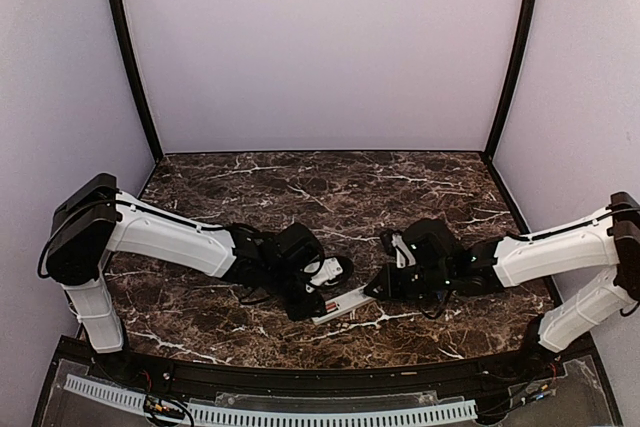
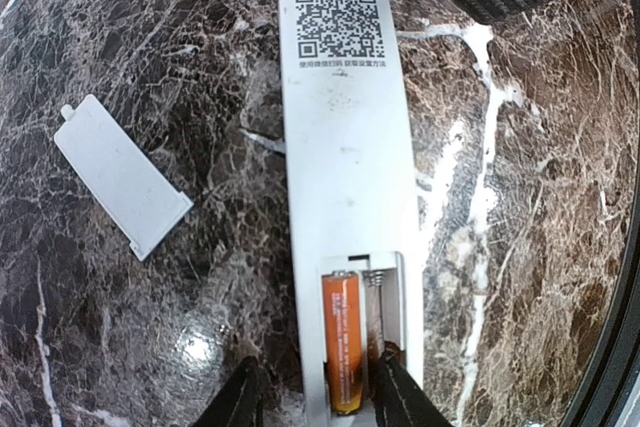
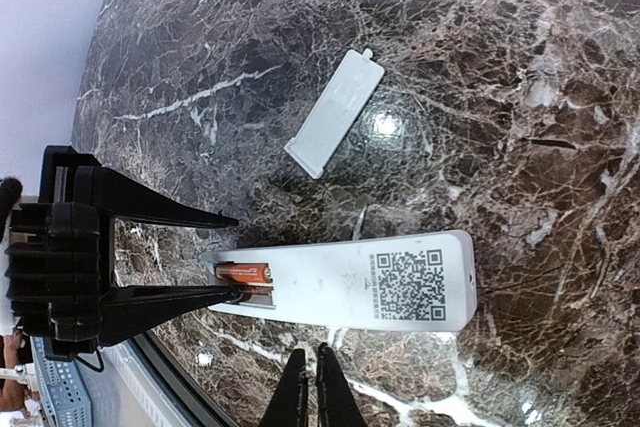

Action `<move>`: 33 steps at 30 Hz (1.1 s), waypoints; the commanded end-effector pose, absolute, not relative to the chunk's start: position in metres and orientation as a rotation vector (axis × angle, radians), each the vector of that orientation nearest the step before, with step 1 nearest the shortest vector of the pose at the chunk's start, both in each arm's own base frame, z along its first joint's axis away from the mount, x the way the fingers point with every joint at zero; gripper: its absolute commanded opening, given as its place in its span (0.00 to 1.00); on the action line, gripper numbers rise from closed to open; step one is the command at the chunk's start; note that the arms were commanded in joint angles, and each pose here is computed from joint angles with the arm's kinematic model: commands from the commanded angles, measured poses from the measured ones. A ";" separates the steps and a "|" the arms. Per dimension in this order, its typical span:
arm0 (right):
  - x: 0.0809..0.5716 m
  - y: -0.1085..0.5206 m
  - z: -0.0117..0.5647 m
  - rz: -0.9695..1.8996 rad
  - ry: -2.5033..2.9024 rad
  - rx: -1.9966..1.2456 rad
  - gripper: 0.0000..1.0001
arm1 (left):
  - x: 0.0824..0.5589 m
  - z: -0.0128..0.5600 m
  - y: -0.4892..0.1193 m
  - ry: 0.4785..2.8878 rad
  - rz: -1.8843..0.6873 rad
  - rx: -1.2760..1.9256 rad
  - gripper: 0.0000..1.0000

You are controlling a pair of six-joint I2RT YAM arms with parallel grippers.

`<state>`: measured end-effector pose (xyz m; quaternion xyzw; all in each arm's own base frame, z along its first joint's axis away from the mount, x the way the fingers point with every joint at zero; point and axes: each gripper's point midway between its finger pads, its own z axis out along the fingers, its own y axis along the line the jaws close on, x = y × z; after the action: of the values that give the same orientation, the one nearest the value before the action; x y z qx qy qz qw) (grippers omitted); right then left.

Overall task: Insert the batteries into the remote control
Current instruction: Load the battery into the battery compartment, then pick up the battery at the center of the board.

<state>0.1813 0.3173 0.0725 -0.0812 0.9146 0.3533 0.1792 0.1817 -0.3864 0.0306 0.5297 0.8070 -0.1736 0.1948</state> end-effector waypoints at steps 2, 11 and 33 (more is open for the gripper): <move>0.191 0.307 0.087 0.947 2.545 -0.206 0.06 | 0.186 0.061 -0.392 2.197 -0.505 1.460 0.39; 0.198 0.249 0.087 0.663 2.617 -0.010 0.13 | 0.190 0.075 -0.393 2.169 -0.510 1.428 0.40; 0.185 0.138 0.036 0.189 3.001 0.397 0.55 | 0.260 0.153 -0.322 2.115 -0.479 1.031 0.70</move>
<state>0.1843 0.1371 0.0402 0.1446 0.9835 0.0648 0.0876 0.2578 -0.3325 0.1584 0.4067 0.8168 -0.1925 0.3611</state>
